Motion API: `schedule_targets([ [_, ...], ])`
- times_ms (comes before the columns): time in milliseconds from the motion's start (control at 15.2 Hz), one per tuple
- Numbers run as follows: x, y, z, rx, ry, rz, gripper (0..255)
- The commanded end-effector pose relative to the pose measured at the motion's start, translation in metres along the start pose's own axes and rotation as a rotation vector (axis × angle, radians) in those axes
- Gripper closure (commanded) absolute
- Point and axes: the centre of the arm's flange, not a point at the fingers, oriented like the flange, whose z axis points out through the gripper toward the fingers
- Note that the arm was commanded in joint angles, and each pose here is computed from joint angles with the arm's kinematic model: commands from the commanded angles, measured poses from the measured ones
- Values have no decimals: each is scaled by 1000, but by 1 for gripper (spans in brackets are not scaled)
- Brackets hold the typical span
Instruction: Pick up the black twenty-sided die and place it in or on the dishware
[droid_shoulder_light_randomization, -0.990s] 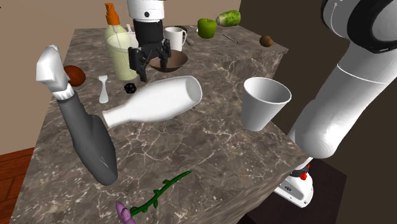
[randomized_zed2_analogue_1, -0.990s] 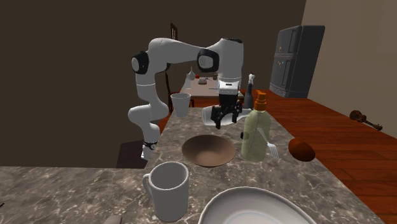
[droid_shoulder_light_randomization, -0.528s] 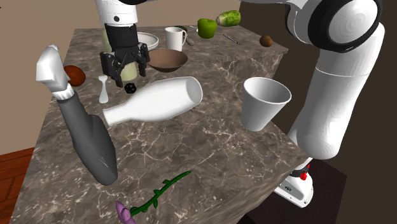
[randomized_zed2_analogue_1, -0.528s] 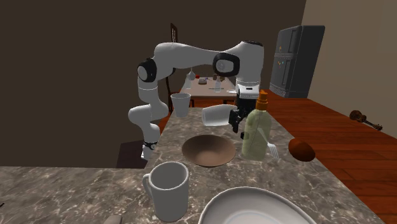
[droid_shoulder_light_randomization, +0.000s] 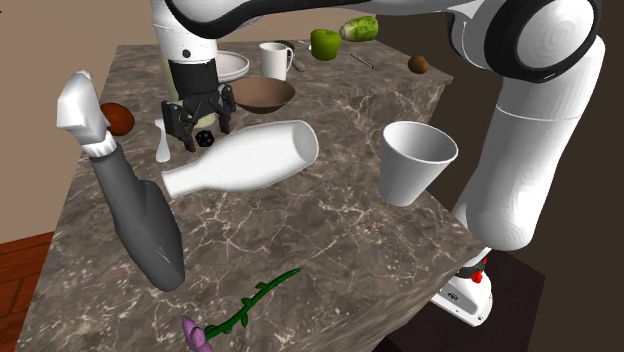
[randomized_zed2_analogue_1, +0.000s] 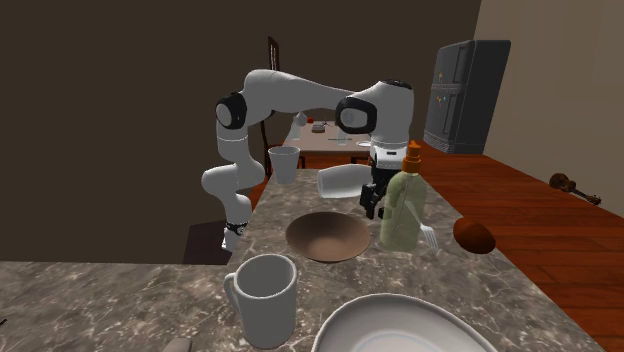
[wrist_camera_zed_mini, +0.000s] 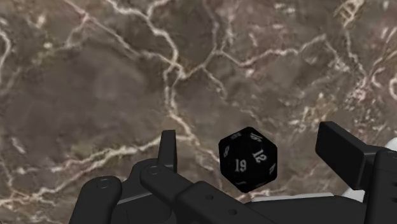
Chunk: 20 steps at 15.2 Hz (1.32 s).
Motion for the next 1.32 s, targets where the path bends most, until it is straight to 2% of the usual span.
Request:
schedule_targets([
  [0, 0, 1, 1, 0, -1, 0, 0],
  [264, 0, 1, 1, 0, -1, 0, 0],
  [330, 0, 0, 1, 0, -1, 0, 255],
  [924, 0, 0, 1, 0, -1, 0, 255],
  [1254, -1, -1, -25, 0, -1, 0, 255],
])
